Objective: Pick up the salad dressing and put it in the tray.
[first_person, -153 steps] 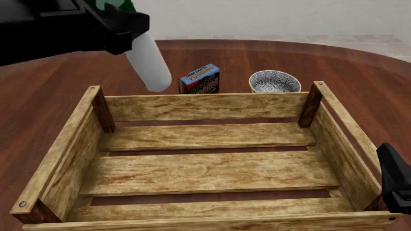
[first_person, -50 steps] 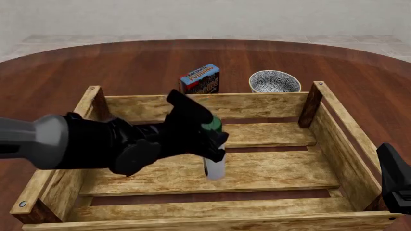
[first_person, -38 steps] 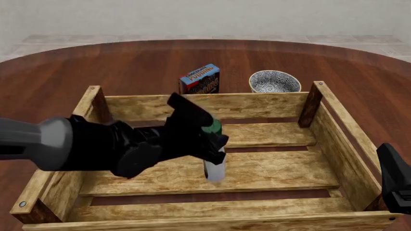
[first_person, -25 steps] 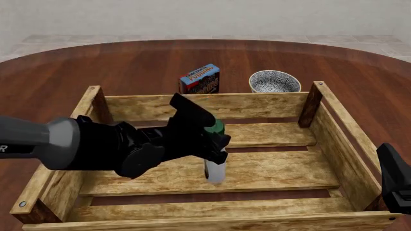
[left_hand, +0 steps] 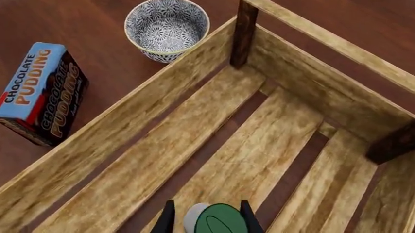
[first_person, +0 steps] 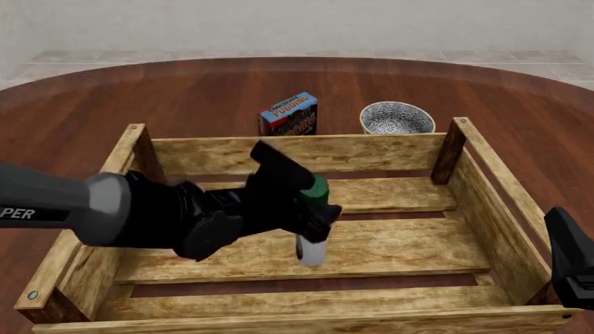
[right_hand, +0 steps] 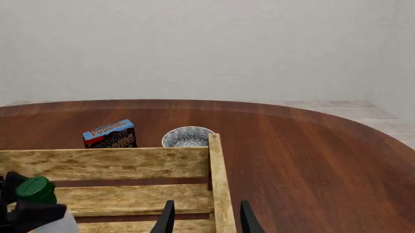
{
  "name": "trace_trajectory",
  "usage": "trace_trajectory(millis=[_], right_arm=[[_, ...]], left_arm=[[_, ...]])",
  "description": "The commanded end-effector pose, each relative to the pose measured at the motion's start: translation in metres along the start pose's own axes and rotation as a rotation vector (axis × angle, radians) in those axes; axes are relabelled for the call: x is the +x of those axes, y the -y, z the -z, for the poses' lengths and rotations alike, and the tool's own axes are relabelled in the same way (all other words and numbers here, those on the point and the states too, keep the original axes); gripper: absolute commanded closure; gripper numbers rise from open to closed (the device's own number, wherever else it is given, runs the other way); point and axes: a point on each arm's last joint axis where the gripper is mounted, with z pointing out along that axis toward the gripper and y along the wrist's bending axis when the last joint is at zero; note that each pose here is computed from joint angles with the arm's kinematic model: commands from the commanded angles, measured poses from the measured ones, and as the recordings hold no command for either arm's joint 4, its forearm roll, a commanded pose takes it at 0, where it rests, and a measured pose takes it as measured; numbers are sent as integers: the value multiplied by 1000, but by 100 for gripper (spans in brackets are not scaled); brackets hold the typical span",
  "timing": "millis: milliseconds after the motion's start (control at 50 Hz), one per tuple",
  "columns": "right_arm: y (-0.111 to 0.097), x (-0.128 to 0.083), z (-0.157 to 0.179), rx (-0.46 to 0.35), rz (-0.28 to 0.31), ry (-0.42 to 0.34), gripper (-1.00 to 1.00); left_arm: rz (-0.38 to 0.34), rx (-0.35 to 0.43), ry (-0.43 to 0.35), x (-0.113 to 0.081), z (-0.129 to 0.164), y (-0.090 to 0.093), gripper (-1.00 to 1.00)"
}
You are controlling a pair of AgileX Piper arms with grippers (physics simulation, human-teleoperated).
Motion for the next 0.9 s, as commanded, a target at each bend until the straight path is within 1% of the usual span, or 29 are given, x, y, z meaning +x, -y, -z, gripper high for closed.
trace_trajectory(millis=[20, 200, 280, 660, 900], right_arm=[[0, 0, 0, 0, 0, 0, -100], [0, 0, 0, 0, 0, 0, -100], [0, 0, 0, 0, 0, 0, -100], [0, 0, 0, 0, 0, 0, -100], [0, 0, 0, 0, 0, 0, -100]], left_arm=[[2, -10, -34, 9, -2, -2, -100], [-16, -25, 6, -3, 10, -8, -100], [-22, -26, 9, -5, 11, -8, -100], [-58, -25, 44, -17, 25, -7, -100], [-74, -30, 74, -28, 40, -8, -100]])
